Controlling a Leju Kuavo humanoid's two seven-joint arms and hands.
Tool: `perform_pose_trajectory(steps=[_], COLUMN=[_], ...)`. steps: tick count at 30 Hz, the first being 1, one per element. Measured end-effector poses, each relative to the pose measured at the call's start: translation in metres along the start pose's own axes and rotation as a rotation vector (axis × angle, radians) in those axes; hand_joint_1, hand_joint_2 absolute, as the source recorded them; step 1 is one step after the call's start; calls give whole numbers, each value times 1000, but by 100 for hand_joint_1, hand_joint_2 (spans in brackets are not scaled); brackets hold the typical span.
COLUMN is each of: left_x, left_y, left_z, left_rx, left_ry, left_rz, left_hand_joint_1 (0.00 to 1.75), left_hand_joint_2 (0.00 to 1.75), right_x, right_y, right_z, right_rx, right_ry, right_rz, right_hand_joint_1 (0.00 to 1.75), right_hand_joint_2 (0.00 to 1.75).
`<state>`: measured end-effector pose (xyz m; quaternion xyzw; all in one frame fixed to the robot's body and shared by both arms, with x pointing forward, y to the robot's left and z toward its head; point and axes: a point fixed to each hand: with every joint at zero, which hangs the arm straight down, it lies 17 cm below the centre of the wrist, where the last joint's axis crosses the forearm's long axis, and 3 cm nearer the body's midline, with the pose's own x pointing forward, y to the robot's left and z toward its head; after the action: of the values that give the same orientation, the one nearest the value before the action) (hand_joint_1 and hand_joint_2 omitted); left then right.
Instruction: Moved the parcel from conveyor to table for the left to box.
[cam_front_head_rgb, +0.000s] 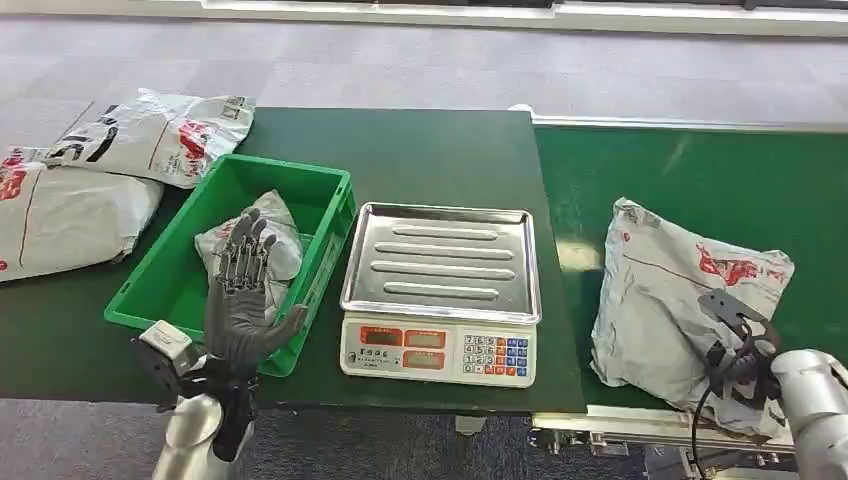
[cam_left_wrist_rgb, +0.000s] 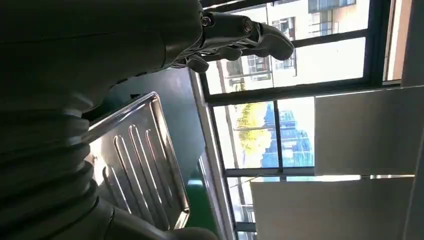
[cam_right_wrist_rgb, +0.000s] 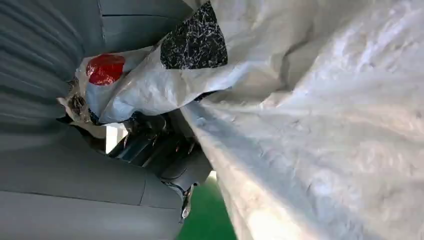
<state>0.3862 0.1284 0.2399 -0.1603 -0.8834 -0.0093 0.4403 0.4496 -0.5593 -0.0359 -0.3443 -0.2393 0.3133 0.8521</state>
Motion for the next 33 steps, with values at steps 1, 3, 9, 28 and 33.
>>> perform_pose_trajectory(steps=[1, 3, 9, 28, 33], left_x=[0, 2, 9, 14, 14], left_y=[0, 1, 4, 3, 3], left_z=[2, 4, 8, -1, -1], left_rx=[4, 10, 29, 33, 33], left_ry=[0, -3, -19, -48, -48], left_rz=[-2, -4, -20, -29, -30], left_hand_joint_1=[0, 0, 0, 0, 0], left_hand_joint_2=[175, 175, 175, 175, 175], right_x=[7, 24, 126, 277, 283], right_y=[-8, -26, -128, -172, -171], right_z=[-1, -1, 52, 190, 196], right_rx=[-46, -134, -596, -795, -795], right_ry=[-32, -113, -565, -1085, -1105], right_rz=[-14, -58, -250, -459, -458], right_hand_joint_1=[175, 175, 175, 175, 175], right_hand_joint_2=[175, 175, 175, 175, 175])
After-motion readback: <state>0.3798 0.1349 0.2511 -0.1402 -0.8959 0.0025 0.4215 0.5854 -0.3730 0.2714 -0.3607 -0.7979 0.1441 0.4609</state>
